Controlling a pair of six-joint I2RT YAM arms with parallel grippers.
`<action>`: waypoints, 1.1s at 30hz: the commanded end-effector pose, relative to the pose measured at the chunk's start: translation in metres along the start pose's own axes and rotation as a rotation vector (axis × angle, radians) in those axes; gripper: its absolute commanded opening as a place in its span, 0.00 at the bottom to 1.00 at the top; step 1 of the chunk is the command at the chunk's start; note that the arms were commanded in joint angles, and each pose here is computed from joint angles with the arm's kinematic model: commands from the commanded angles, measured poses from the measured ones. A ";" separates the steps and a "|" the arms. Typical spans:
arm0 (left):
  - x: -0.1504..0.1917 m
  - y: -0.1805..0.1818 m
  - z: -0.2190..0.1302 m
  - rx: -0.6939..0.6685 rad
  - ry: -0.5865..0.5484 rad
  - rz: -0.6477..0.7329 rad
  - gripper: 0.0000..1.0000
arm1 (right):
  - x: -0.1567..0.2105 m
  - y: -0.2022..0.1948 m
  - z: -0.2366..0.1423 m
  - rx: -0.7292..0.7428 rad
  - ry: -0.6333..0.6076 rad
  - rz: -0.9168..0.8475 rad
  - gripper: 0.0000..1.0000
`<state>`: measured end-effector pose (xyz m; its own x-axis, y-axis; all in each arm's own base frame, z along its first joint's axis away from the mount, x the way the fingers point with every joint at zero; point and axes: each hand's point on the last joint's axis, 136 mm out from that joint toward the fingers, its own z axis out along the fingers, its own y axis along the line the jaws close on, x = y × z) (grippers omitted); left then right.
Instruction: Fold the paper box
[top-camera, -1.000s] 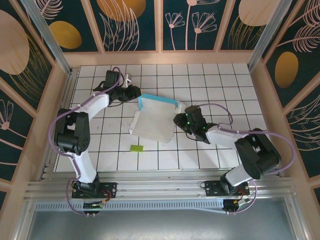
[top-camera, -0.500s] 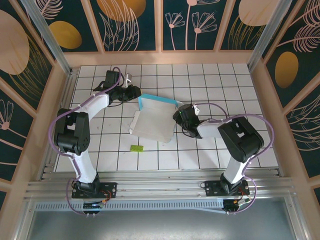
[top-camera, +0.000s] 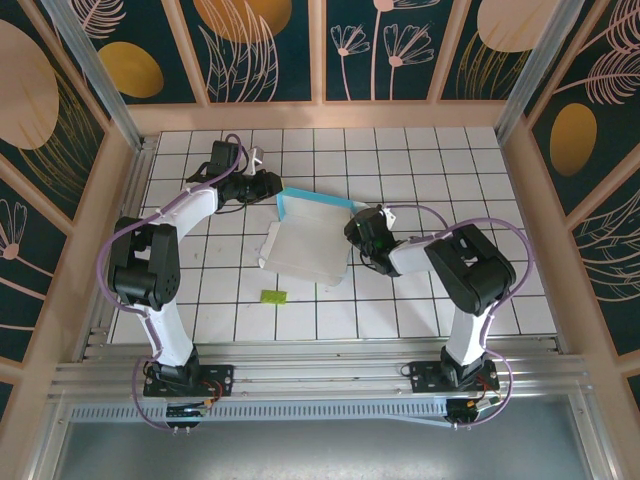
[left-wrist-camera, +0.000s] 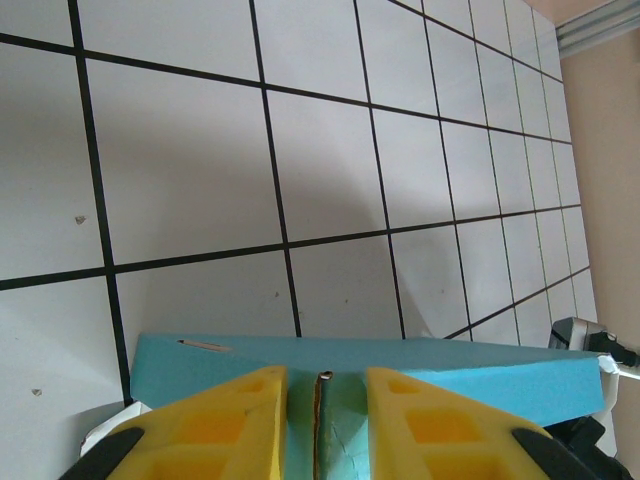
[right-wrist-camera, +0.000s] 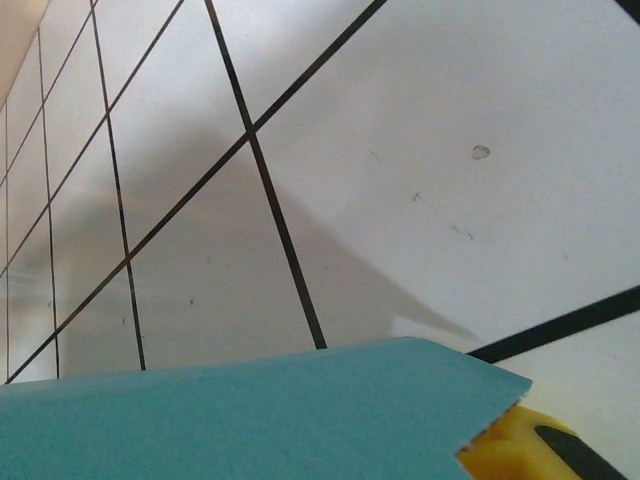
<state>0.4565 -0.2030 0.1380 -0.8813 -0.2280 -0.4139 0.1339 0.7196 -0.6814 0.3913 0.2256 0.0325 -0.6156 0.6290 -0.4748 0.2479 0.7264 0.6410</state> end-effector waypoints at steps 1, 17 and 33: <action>0.015 0.003 -0.002 -0.015 0.052 -0.013 0.25 | -0.015 0.013 0.005 -0.054 -0.072 -0.008 0.30; 0.016 0.002 -0.001 -0.011 0.058 -0.010 0.25 | 0.021 0.028 0.022 -0.153 0.046 -0.075 0.22; 0.009 0.003 -0.001 -0.034 0.050 0.000 0.26 | 0.001 0.063 -0.045 -0.293 -0.014 -0.299 0.40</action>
<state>0.4609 -0.1948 0.1388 -0.8737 -0.2371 -0.4248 0.1243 0.7354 -0.6661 0.3829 0.2552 0.0573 -0.6542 0.4717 -0.5912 -0.0357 0.7615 0.6471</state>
